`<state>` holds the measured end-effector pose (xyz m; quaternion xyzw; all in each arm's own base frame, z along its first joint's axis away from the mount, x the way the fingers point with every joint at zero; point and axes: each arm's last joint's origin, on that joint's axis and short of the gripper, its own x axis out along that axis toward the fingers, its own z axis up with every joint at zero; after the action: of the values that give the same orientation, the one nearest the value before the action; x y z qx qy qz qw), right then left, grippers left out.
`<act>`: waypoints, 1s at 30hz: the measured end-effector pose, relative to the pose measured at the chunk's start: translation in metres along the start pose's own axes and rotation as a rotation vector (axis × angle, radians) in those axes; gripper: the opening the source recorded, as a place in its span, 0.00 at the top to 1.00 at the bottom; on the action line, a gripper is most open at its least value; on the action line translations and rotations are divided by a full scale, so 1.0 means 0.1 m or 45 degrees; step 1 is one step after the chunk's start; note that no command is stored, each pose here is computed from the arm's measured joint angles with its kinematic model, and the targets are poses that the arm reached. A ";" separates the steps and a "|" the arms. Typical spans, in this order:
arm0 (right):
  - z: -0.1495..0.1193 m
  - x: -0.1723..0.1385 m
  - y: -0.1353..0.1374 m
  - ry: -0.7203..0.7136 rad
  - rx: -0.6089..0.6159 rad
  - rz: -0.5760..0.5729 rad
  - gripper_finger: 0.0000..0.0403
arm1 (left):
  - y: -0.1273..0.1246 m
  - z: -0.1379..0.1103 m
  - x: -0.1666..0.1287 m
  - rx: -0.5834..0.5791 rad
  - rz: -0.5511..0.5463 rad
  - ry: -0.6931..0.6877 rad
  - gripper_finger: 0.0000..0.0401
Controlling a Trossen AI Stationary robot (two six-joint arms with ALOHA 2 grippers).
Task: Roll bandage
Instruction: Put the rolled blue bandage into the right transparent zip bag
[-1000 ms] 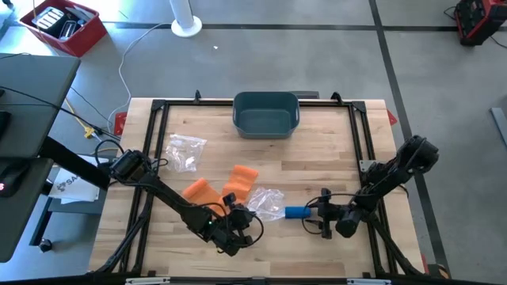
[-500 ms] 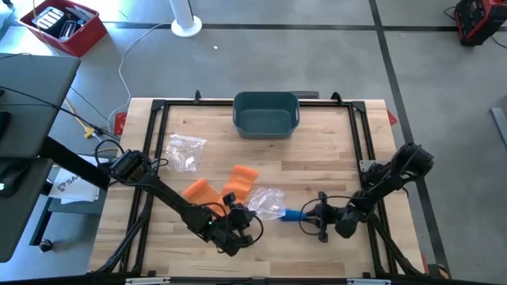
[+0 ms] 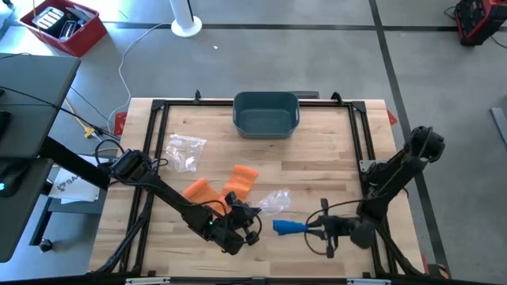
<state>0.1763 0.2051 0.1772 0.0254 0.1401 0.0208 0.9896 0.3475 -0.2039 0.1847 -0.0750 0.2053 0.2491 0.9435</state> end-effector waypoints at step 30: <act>0.60 0.34 0.00 0.636 -0.160 -0.361 0.97 | -0.24 0.21 0.20 0.099 0.250 0.123 1.00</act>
<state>0.2259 0.2039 0.2255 -0.0615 0.3801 -0.1037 0.9171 0.3826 -0.2108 0.1962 -0.0299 0.2662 0.3282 0.9058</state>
